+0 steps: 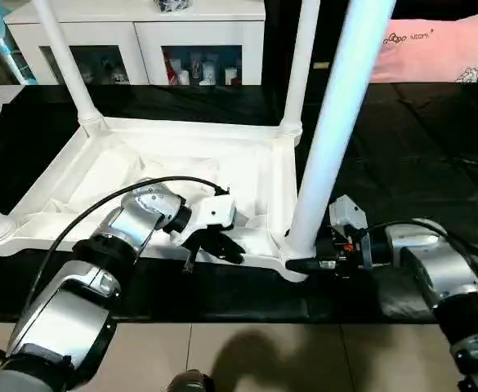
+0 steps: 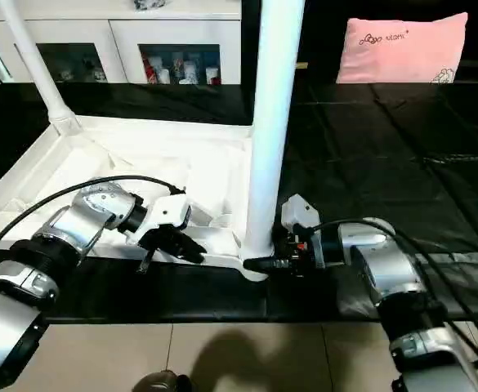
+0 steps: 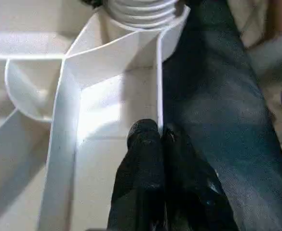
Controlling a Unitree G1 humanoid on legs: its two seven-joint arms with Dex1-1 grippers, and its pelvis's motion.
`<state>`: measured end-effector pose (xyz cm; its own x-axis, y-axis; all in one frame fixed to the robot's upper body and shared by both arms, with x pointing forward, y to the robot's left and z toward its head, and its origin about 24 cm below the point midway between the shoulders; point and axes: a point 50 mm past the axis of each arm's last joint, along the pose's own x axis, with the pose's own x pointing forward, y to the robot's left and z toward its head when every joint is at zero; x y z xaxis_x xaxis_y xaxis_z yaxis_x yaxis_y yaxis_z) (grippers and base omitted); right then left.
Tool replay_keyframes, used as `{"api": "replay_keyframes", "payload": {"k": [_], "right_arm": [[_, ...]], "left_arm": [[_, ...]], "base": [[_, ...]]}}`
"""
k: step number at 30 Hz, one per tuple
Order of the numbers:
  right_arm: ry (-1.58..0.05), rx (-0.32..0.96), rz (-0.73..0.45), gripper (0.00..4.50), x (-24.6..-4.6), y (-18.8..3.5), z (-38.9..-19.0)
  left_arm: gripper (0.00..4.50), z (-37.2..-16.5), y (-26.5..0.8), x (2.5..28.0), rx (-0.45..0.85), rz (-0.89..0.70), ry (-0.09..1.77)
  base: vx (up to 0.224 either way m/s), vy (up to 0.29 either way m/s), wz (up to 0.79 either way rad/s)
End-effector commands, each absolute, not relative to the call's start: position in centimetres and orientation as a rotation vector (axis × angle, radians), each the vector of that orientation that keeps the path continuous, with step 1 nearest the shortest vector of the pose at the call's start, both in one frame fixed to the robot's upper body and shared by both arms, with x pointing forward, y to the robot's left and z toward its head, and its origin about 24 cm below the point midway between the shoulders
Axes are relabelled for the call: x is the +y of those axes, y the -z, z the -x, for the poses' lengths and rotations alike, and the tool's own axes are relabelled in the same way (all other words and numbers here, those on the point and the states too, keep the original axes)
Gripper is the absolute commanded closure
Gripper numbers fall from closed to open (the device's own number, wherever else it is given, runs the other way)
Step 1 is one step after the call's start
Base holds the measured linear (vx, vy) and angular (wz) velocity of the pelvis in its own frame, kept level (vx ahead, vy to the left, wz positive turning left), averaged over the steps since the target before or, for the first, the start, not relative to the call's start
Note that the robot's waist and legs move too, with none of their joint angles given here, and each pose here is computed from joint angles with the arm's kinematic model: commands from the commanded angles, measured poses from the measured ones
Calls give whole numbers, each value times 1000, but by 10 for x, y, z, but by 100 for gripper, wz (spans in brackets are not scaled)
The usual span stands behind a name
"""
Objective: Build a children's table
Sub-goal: Rotate leg to tighten
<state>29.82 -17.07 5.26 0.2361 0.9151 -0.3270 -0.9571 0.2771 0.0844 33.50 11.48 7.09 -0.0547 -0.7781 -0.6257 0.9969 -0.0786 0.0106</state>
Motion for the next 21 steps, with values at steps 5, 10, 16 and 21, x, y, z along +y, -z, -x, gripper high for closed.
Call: {"api": "replay_keyframes", "payload": {"k": [5, 10, 16, 21], "right_arm": [[-1029, 374, 33, 176, -153, -27, -303], [-721, 364, -63, 176, -130, -15, -323], [-494, 407, -50, 176, -110, -11, -337], [-457, 404, -88, 176, -106, -12, -341]], "left_arm": [[450, -352, -85, 95, 409, -344, 1342], [450, -366, -94, 74, 375, -239, 1129], [450, -374, -98, 60, 368, -229, 993], [450, -377, -101, 58, 362, -234, 959]], "base": [[0, 0, 0], [0, 0, 0], [0, 0, 0], [0, 0, 0]]}}
